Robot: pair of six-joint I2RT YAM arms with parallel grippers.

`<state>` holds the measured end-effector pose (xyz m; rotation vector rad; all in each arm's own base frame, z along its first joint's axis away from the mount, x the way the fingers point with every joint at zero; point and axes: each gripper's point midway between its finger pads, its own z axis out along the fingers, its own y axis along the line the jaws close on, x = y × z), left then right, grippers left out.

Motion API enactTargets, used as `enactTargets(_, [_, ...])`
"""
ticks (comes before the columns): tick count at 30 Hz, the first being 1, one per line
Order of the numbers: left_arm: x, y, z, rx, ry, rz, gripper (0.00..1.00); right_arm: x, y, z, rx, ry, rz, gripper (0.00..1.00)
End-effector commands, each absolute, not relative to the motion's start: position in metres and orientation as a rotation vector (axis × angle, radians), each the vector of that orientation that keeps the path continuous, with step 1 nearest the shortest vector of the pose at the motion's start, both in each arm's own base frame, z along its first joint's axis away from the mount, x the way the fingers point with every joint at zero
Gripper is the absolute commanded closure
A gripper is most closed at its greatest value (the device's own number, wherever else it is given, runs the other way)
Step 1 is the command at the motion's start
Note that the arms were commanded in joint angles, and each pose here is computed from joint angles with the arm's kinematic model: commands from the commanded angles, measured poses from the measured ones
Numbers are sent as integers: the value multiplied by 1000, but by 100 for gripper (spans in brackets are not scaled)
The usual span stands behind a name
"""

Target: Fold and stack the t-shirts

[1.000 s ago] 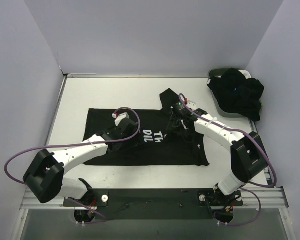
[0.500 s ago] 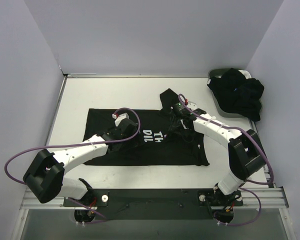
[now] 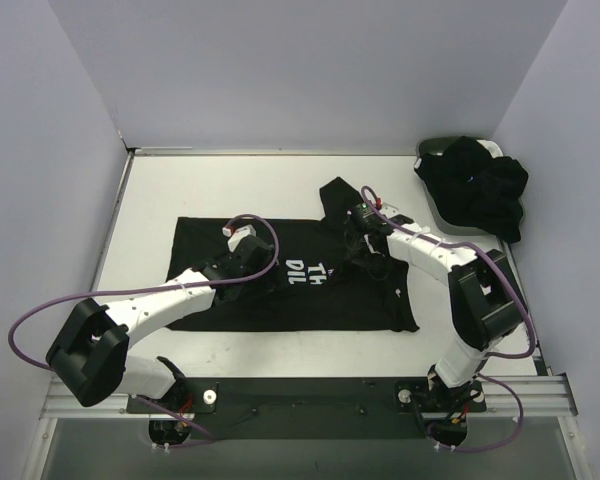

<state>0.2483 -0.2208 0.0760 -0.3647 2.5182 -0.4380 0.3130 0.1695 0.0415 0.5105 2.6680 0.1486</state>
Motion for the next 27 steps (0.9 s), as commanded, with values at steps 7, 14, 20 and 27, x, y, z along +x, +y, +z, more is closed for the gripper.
enactTargets(7, [254,-222,80,-352,2501,-453,4,313,175,36,511,2685,161,81])
enactTargets(14, [254,-223,76,-356,2504,-458,4,316,184,45,487,2681,180,80])
enactTargets(20, [253,-223,75,-358,2504,-461,4,316,191,50,472,2682,195,75])
enactTargets(27, [252,-223,75,-359,2504,-469,4,315,192,50,471,2682,191,76])
